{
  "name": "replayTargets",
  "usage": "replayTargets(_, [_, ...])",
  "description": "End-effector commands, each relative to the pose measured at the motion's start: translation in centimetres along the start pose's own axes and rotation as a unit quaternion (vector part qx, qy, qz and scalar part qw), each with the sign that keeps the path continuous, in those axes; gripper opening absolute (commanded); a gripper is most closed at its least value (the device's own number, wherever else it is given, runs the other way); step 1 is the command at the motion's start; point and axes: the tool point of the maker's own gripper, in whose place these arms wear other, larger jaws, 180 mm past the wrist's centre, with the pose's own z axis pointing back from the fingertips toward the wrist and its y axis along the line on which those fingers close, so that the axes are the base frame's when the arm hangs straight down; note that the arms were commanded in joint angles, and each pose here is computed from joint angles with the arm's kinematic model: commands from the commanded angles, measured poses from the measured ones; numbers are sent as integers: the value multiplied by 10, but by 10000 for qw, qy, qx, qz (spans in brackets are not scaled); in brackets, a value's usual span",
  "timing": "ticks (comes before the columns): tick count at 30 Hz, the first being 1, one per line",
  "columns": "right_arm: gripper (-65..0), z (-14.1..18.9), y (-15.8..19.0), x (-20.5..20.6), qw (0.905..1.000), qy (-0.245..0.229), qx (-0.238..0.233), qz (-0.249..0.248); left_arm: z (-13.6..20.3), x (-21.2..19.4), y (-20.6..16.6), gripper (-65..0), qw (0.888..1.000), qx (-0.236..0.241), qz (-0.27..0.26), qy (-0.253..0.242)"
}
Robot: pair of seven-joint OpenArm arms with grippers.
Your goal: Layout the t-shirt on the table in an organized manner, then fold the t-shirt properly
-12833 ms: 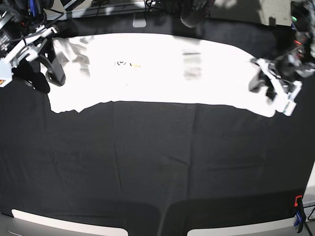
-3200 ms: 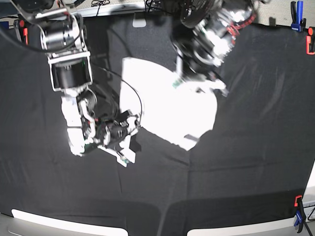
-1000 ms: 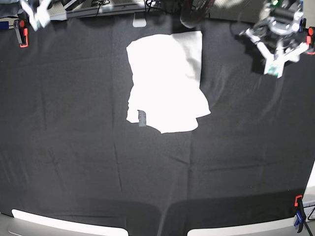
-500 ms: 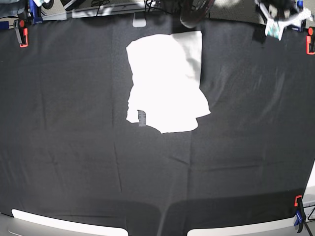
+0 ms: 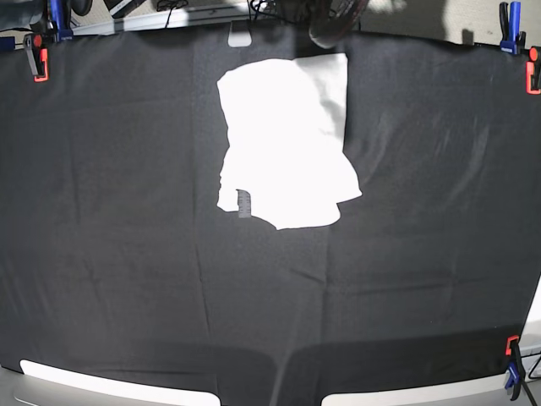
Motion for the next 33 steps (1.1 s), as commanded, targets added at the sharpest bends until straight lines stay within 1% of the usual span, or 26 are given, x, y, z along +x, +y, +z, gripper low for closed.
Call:
replayTargets(1, [-408, -8, -4, 4, 10000, -13, 21, 67, -11, -1, 2, -384, 9999, -19, 114, -27])
replayTargets(3, [-408, -31, -10, 14, 9999, -34, 66, 113, -40, -11, 0, -384, 9986, -150, 497, 94])
replayTargets(6, [-408, -60, -21, 25, 9996, -83, 65, 257, -75, -29, -8, -384, 9938, -540, 872, 437])
replayTargets(7, [-408, -68, -27, 26, 9994, -38, 25, 353, -84, -34, -10, -384, 9912, -659, 1001, 564])
replayTargets(9, [-408, -82, -34, 32, 9989, -121, 30, 444, -97, -39, -15, -384, 9856, -820, 1270, 761])
replayTargets(11, [-408, -93, -41, 29, 9981, 0, -10, 612, -105, -37, -18, -384, 9821, -918, 1382, 892])
replayTargets(14, [-408, -103, -53, 17, 9951, 375, -86, 912, -112, -25, -17, -384, 9810, -942, 1450, 885])
replayTargets(17, [-408, -104, -78, 18, 9919, 516, -572, 1011, -114, -12, -19, -384, 9816, -964, 1451, 789])
replayTargets(19, [-408, -105, -81, 24, 9908, 521, -652, 1066, -115, -2, -23, -384, 9821, -1002, 1450, 671])
replayTargets(24, [-408, -106, -80, 35, 9903, 425, -637, 1162, -116, 23, -45, -384, 9808, -1174, 1499, 427])
replayTargets(28, [-408, -106, -79, 36, 9905, 410, -623, 1159, -116, 32, -60, -384, 9805, -1276, 1465, 298])
replayTargets(30, [-408, -106, -78, 39, 9916, 329, -610, 1091, -116, 33, -62, -384, 9814, -1285, 1399, 271])
replayTargets(33, [-408, -107, -75, 45, 9950, 121, -556, 816, -116, 33, -61, -384, 9816, -1274, 1397, 272])
